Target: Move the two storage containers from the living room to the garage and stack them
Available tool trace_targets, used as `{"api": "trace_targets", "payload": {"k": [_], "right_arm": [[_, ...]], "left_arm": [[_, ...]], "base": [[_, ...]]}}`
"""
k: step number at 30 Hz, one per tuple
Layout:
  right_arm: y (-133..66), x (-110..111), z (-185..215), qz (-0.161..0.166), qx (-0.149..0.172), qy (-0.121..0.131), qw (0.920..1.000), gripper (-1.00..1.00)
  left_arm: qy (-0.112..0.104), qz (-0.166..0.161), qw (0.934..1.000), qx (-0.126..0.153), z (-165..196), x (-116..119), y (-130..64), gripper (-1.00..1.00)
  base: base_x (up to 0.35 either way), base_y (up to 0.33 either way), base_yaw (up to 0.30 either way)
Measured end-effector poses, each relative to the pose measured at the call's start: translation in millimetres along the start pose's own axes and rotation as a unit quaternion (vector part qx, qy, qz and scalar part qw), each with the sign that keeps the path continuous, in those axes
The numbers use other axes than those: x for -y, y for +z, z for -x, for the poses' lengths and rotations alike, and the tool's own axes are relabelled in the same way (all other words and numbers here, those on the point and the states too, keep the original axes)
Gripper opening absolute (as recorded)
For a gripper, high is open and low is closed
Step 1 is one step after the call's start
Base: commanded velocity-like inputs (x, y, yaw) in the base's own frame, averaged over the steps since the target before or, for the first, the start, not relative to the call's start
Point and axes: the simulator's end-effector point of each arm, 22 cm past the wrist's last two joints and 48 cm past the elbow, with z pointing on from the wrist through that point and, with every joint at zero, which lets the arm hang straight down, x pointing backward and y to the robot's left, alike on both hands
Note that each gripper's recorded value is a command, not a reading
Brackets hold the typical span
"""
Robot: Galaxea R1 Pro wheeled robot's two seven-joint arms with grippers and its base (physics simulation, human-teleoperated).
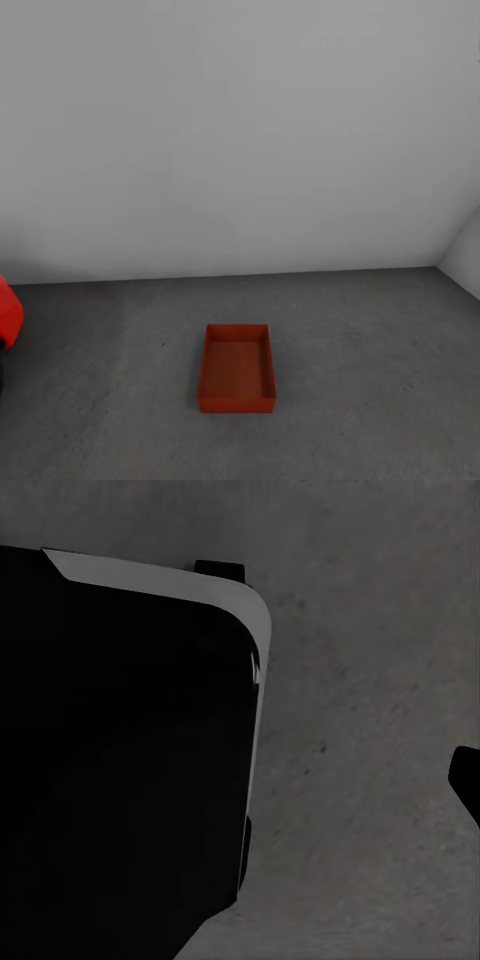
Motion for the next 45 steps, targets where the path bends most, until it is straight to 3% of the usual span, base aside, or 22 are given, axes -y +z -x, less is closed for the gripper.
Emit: {"api": "trace_targets", "payload": {"k": [13, 45], "right_arm": [[-1.0, -5, 9, 0.014, 0.014, 0.001, 0.9998, 1.00], [-4.0, -5, 26, 0.012, 0.039, 0.000, 0.9992, 1.00]], "left_arm": [[-0.004, -0.002, 0.9999, 0.009, 8, 1, -2.4, 1.00], [-0.012, -0.009, 0.9993, 0.034, 28, 4, -8.9, 1.00]], "base": [[0.000, 0.000, 0.000], [0.000, 0.000, 0.000]]}}
